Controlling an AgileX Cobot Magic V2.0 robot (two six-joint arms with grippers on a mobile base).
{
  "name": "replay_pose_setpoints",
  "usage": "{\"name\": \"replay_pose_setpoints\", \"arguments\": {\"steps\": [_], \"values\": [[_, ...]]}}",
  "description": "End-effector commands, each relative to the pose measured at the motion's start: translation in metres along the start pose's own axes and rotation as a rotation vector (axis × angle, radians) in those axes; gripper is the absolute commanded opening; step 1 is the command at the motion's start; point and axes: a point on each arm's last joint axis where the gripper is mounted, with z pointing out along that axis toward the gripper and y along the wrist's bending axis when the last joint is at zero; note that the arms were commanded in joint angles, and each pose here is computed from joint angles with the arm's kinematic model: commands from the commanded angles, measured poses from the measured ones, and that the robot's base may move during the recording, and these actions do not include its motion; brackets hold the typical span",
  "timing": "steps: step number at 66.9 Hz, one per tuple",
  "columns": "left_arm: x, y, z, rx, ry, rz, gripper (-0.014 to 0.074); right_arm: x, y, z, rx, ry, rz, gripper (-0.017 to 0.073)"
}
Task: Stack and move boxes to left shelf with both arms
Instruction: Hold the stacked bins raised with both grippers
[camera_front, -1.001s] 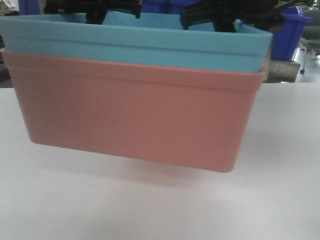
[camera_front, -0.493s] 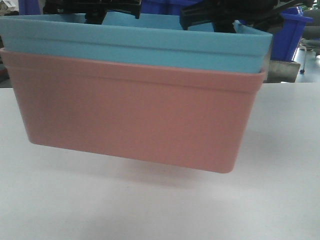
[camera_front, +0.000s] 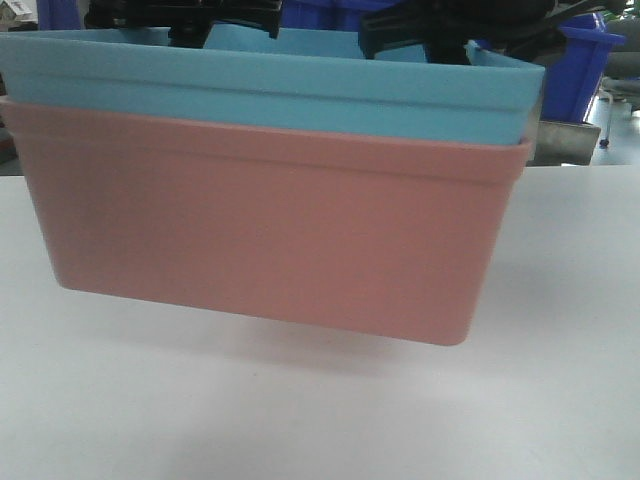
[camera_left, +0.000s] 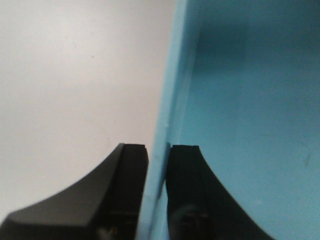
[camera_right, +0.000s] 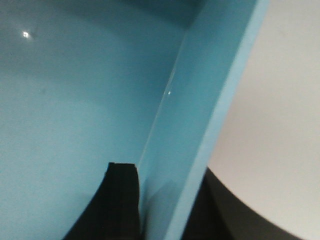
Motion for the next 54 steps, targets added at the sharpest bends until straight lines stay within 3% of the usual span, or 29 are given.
{"name": "replay_pose_setpoints", "arguments": {"steps": [1, 54], "values": [[-0.0108, -0.0206, -0.0401, 0.240, -0.132, -0.076, -0.0004, -0.0236, 0.0210, -0.0350, -0.215, -0.242, 0.072, 0.0055], [-0.0099, -0.0230, -0.0344, 0.232, -0.119, -0.072, -0.0004, -0.0223, 0.0204, -0.0326, -0.200, -0.225, 0.066, 0.0055]]}}
